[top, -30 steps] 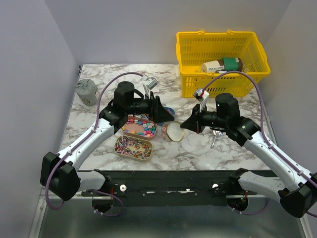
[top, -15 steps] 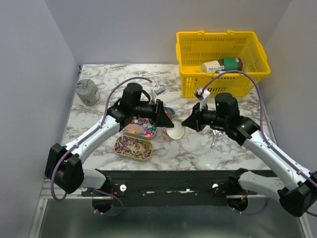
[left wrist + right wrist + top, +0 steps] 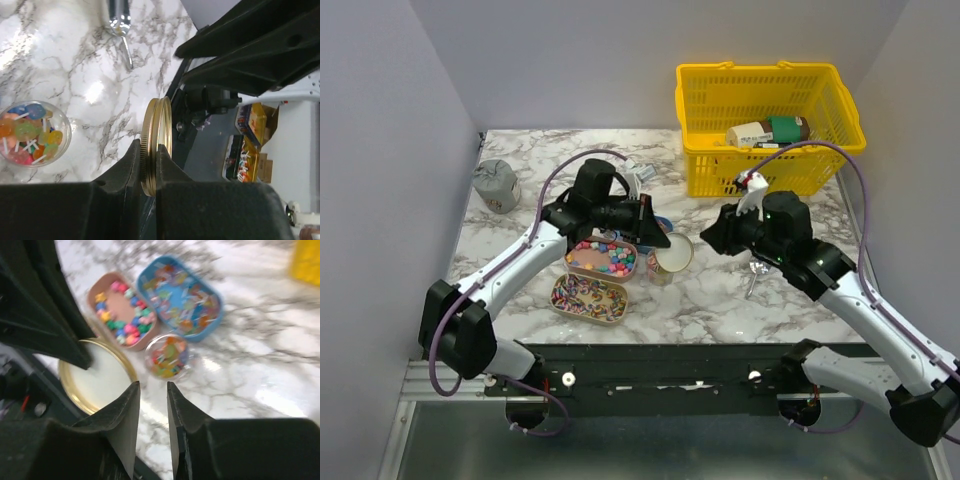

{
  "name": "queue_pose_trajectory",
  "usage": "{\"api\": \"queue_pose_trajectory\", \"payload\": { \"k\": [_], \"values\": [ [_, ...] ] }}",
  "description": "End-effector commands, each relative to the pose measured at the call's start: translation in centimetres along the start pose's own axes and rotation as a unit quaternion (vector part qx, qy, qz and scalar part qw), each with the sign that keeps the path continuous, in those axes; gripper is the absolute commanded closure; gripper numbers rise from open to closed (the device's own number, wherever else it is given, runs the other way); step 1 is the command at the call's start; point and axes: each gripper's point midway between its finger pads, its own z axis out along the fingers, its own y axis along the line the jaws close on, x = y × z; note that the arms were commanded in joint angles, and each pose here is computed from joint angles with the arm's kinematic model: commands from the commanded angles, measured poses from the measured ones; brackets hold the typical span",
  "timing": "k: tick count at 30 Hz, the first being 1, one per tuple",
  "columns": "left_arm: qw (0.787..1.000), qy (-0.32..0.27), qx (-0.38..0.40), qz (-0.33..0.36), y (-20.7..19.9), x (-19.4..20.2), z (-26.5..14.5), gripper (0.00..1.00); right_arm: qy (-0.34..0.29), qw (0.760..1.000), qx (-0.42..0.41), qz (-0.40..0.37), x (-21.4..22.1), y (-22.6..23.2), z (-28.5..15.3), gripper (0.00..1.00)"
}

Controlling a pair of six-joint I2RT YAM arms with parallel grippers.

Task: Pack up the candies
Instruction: Pick up the bottle lid at the center of the board.

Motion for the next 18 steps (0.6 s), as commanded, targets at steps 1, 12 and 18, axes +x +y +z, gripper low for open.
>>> {"api": "queue_pose_trajectory", "payload": {
  "k": [1, 12, 18],
  "values": [
    [0.990, 0.013, -0.111, -0.082, 3.2, 0.0, 0.0, 0.90, -0.091, 0.982, 0.165, 0.027, -3.6, -5.2, -2.8, 0.64],
    [0.931, -0.046, -0.290, -0.217, 8.0, -2.7, -1.1, 0.89, -0.046, 0.992, 0.111, -0.024, -5.4, -1.3, -1.3, 0.00],
    [0.915, -0.063, -0.290, -0.273, 7.5, -3.8, -0.9, 0.88, -0.047, 0.974, 0.167, -0.146, -3.9, 1.5, 0.7, 0.02]
  ]
}}
